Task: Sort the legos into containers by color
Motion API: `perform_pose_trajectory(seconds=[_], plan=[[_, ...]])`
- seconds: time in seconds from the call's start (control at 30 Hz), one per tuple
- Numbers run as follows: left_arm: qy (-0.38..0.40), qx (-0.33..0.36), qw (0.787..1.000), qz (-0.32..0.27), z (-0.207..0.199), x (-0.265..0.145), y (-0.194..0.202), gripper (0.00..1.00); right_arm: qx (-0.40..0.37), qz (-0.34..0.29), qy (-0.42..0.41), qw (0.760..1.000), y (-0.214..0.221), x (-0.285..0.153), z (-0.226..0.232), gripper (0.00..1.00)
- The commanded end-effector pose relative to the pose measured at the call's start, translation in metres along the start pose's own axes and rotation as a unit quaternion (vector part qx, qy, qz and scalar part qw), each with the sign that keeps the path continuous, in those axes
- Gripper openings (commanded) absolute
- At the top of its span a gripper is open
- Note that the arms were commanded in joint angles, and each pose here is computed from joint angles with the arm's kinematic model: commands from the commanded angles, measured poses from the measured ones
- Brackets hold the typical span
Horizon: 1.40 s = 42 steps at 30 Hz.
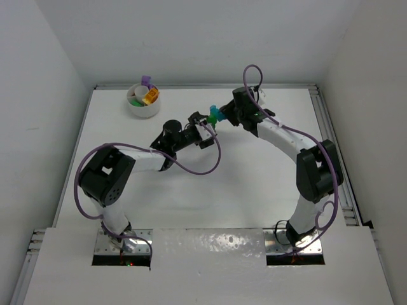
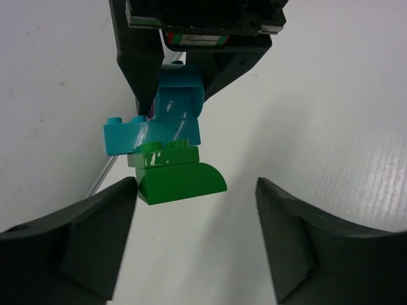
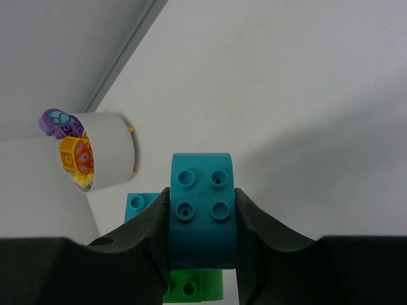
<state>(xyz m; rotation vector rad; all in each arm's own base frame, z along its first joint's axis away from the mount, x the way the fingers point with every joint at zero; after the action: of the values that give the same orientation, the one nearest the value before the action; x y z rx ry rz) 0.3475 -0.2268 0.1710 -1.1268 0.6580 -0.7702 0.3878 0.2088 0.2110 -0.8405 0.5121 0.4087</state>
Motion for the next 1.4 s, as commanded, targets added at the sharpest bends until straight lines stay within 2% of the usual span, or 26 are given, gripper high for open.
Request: perform_pose_trajectory(seconds=[0.0,0.07,0.2,0.3,0.43,0.57,0.63,0.67,0.7,0.73,0.83,0.97,1.07,1.2,1.37], plan=[[-0.002,0.023,0.999,-0.028,0.003,0.007,-0.011,0.68,0.017,-0.024,-0.054,0.998,-0.015,-0.019,0.022,0.00],[0.000,0.023,0.999,-0.028,0.003,0.007,-0.011,0.64,0.015,-0.022,-0.057,0.998,-0.016,-0.019,0.024,0.00],[0.003,0.028,0.999,-0.027,0.003,0.008,-0.010,0.71,0.014,-0.016,-0.061,0.998,-0.015,-0.018,0.026,0.00],[0.009,0.037,0.999,-0.021,0.003,0.009,-0.007,0.71,0.017,-0.007,-0.065,0.998,-0.013,-0.017,0.026,0.00],[0.009,0.038,0.999,-0.027,0.003,0.011,-0.009,0.66,0.020,-0.002,-0.069,0.997,-0.012,-0.017,0.027,0.00],[0.001,0.035,0.999,-0.027,0.004,0.012,-0.010,0.36,0.019,-0.004,-0.069,0.997,-0.013,-0.017,0.027,0.00],[-0.004,0.033,0.999,-0.027,0.005,0.011,-0.010,0.27,0.020,-0.004,-0.071,0.997,-0.013,-0.017,0.028,0.00],[-0.013,0.032,0.999,-0.031,0.006,0.011,-0.012,0.17,0.020,-0.004,-0.071,0.997,-0.013,-0.017,0.027,0.00],[-0.019,0.025,0.999,-0.034,0.007,0.011,-0.014,0.12,0.019,-0.001,-0.070,0.997,-0.011,-0.016,0.026,0.00],[-0.023,0.024,0.999,-0.038,0.008,0.011,-0.015,0.00,0.019,0.000,-0.068,0.998,-0.011,-0.016,0.026,0.00],[-0.034,0.018,0.999,-0.036,0.009,0.009,-0.015,0.00,0.015,0.002,-0.055,0.998,-0.008,-0.016,0.020,0.00],[-0.055,-0.004,0.998,0.017,0.012,0.000,-0.004,0.00,0.008,-0.015,-0.017,1.000,-0.014,-0.015,-0.001,0.00],[-0.039,-0.013,0.998,0.053,0.010,-0.011,0.005,0.00,0.030,-0.023,0.006,0.999,-0.026,-0.014,-0.026,0.00],[-0.014,-0.014,0.996,0.091,0.001,-0.023,0.017,0.00,0.014,-0.032,0.025,0.999,-0.030,-0.016,-0.039,0.00],[0.004,-0.027,0.995,0.100,0.000,-0.029,0.017,0.00,-0.003,-0.015,0.025,1.000,-0.023,-0.012,-0.046,0.00]])
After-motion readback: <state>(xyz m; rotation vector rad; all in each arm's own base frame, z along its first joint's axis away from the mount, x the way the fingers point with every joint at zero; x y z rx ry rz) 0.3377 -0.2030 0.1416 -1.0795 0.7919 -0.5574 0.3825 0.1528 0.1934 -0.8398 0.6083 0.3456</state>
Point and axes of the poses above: each gripper's point midway between its finger pads, its own x axis out along the fingers, its own z axis along the line the jaws close on, y = z × x, the point moved 10 cm from there along -x, back along the fingers, and after that the axes turned 13 degrees about -x, right-handed, at the moved point
